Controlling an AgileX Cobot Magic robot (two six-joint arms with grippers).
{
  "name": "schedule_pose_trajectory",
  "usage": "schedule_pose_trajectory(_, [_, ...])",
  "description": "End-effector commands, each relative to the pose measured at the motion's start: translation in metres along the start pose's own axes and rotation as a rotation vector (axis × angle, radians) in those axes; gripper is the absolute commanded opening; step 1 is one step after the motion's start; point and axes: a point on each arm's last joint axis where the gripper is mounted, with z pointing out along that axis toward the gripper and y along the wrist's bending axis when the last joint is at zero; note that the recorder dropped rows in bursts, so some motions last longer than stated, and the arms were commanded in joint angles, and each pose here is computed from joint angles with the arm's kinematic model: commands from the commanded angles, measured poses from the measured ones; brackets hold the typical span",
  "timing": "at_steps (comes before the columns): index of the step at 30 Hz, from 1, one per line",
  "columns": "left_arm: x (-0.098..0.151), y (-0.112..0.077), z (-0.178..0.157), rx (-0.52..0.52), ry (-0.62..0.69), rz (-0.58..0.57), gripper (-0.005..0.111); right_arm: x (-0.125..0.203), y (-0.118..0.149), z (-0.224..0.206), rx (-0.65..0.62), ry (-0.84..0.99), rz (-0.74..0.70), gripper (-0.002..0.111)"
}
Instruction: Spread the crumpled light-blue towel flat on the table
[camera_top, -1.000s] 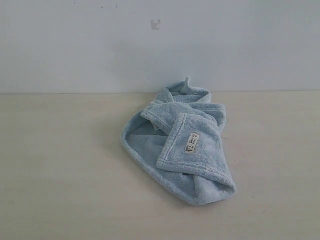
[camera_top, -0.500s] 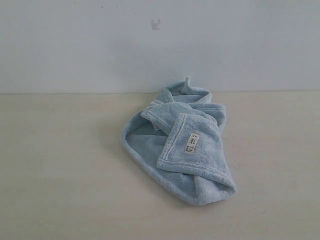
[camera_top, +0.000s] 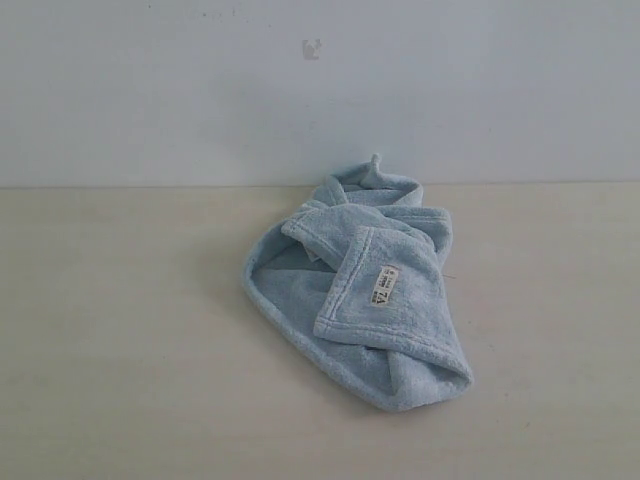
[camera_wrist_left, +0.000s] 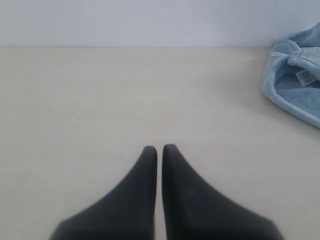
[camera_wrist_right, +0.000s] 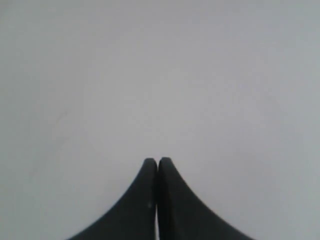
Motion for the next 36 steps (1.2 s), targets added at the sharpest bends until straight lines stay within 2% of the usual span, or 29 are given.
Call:
schedule_pose_trajectory(1, [-0.003,0.0,-0.001,-0.002,-0.022,0.002,0.004,0.004,0.027,-0.001,-0.321,0.001,-0.519,0.0])
schedule_pose_trajectory(3, [-0.003,0.0,-0.001,-0.002,-0.022,0.002,0.004,0.006,0.032,0.001,-0.433,0.043,-0.62,0.0])
schedule_pose_trajectory(5, [-0.003,0.0,-0.001,-0.002,-0.022,0.002,0.004,0.012,0.027,0.005,-0.425,0.2,-0.572,0.0])
schedule_pose_trajectory(7, [-0.003,0.0,-0.001,-0.002,-0.022,0.002,0.004,0.021,0.012,0.011,-0.296,0.454,-0.398,0.0])
schedule_pose_trajectory(9, [-0.003,0.0,-0.001,-0.002,-0.022,0.002,0.004,0.032,-0.002,0.017,-0.113,0.702,-0.13,0.0])
schedule_pose_trajectory(11, [-0.003,0.0,-0.001,-0.002,-0.022,0.002,0.004,0.042,-0.006,0.023,0.009,0.854,0.094,0.0])
schedule_pose_trajectory(13, [-0.003,0.0,-0.001,-0.002,-0.022,0.002,0.004,0.055,-0.005,0.03,0.081,0.973,0.249,0.0])
schedule_pose_trajectory(22, [-0.003,0.0,-0.001,-0.002,-0.022,0.002,0.004,0.136,0.011,0.049,0.238,1.695,0.527,0.0])
schedule_pose_trajectory(25, [-0.003,0.0,-0.001,-0.002,-0.022,0.002,0.004,0.169,0.023,0.054,0.186,1.906,0.577,0.0])
schedule_pose_trajectory(28, [-0.003,0.0,-0.001,-0.002,-0.022,0.002,0.004,0.198,0.037,0.056,0.095,2.049,0.681,0.0])
schedule_pose_trajectory(30, [-0.003,0.0,-0.001,-0.002,-0.022,0.002,0.004,0.216,0.046,0.056,0.135,2.087,0.799,0.0])
schedule_pose_trajectory(32, [-0.003,0.0,-0.001,-0.002,-0.022,0.002,0.004,0.237,0.047,0.053,0.151,2.07,0.777,0.0])
schedule_pose_trajectory(34, [-0.003,0.0,-0.001,-0.002,-0.022,0.002,0.004,0.257,0.043,0.045,0.131,2.048,0.655,0.0])
schedule_pose_trajectory(36, [-0.003,0.0,-0.001,-0.002,-0.022,0.002,0.004,0.27,0.046,0.031,0.21,2.116,0.704,0.0])
